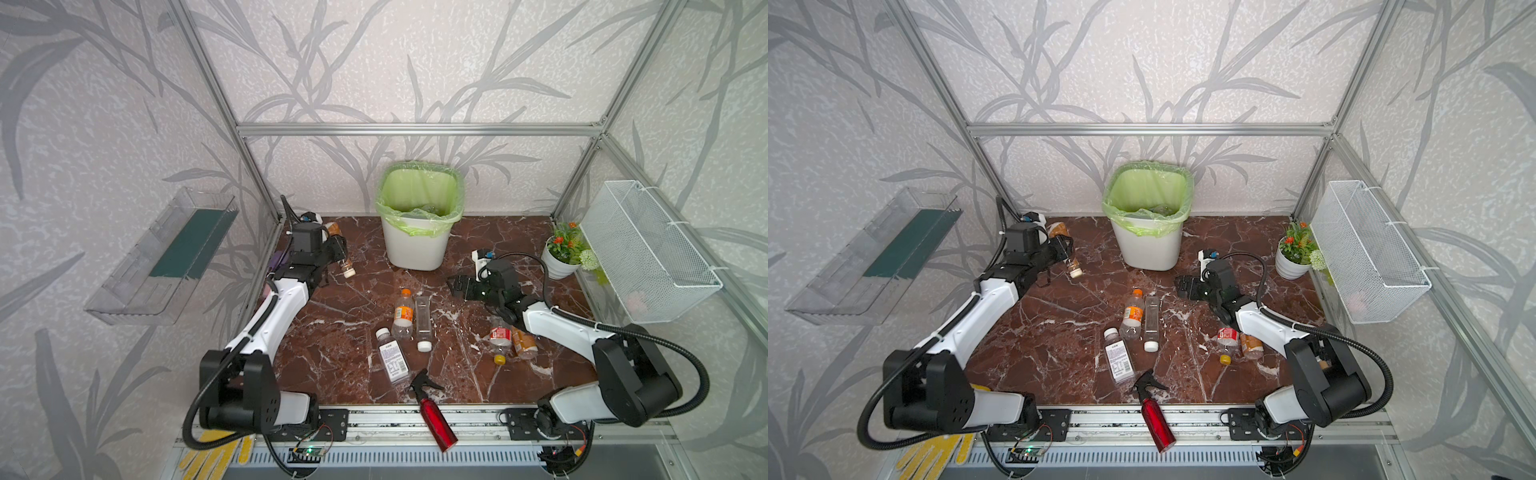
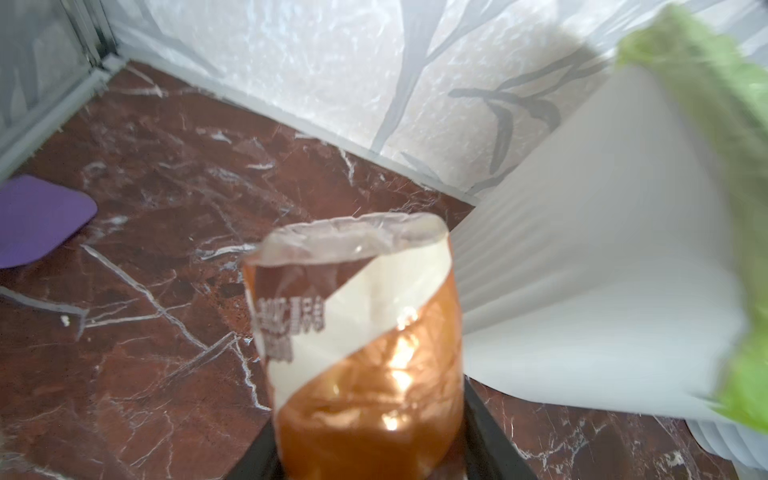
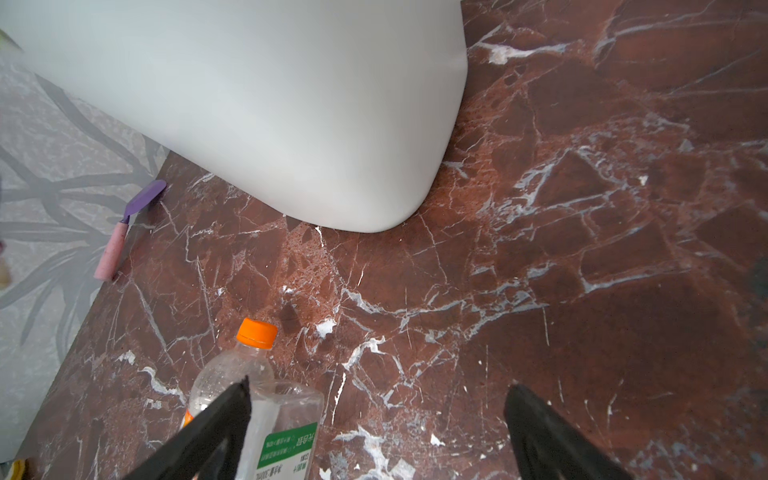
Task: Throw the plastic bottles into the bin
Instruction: 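Lift the Nescafe bottle with the left gripper over the bin and release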
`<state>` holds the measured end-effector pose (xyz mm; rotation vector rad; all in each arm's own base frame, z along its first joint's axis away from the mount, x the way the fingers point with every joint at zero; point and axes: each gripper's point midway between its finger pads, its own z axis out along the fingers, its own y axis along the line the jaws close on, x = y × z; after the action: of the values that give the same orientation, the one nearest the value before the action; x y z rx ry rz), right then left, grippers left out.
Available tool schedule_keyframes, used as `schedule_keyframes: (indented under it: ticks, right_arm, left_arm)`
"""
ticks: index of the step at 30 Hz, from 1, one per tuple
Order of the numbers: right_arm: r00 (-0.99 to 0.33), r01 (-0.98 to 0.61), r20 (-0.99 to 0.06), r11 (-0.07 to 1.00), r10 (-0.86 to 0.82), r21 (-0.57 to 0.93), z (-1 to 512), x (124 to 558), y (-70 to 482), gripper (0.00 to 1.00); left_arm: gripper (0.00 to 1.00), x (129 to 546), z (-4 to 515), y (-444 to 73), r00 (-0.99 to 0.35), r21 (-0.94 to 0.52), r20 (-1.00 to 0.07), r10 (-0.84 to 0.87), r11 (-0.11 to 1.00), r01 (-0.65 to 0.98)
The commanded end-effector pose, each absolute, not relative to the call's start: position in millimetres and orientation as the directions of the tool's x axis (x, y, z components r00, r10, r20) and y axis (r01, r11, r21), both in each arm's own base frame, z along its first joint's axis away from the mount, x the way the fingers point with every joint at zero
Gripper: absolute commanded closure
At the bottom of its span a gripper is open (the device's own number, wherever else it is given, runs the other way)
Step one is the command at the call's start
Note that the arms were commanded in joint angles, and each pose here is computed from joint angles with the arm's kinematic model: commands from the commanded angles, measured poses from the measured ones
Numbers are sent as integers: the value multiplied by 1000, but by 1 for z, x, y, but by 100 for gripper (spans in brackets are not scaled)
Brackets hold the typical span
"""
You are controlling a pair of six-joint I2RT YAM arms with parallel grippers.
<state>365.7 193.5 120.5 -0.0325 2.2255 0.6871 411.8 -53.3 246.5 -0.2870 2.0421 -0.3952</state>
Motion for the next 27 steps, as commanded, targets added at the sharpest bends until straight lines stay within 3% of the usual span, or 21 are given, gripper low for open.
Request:
schedule_keyframes:
  ticks: [1,6,10,11,12,14,15,16,20,27]
  right_arm:
    - [-685,-257,-707,851,173,458,124,369,199,5]
    - [-688,-259,-706,854,164,451,120,364,201,5]
    - [-684,-261,-708,848,175,461,119,364,204,5]
    - [-684,-263,-708,846,176,464,119,365,206,5]
    - [-681,-264,-710,843,180,468,120,365,207,5]
    - [-676,-269,-713,839,185,472,123,366,209,5]
    - [-675,-271,-715,839,184,472,124,365,209,5]
    - [-673,-273,-716,839,184,472,125,365,209,5]
    - [-672,-272,-718,841,181,467,124,358,205,5]
    - [-687,-282,-710,844,155,457,125,351,205,5]
  left_arm:
    - [55,389,311,-70,-297,-314,-917,-268,942,119]
    - [57,360,385,-124,-142,-214,-975,-170,895,392]
    - [57,376,458,-182,-37,-92,-996,-86,820,565]
    - [55,385,478,-195,-30,-81,-996,-78,800,594]
    - [45,396,494,-202,-40,-84,-996,-75,794,602]
    - [25,428,504,-210,-93,-104,-994,-62,816,569]
    - [8,440,507,-210,-109,-116,-992,-67,830,545]
    - [1,445,511,-208,-115,-120,-991,-69,840,530]
    - [1,450,499,-177,-173,-153,-980,-95,922,357]
    - [1,388,467,-81,-119,-218,-971,-205,970,105]
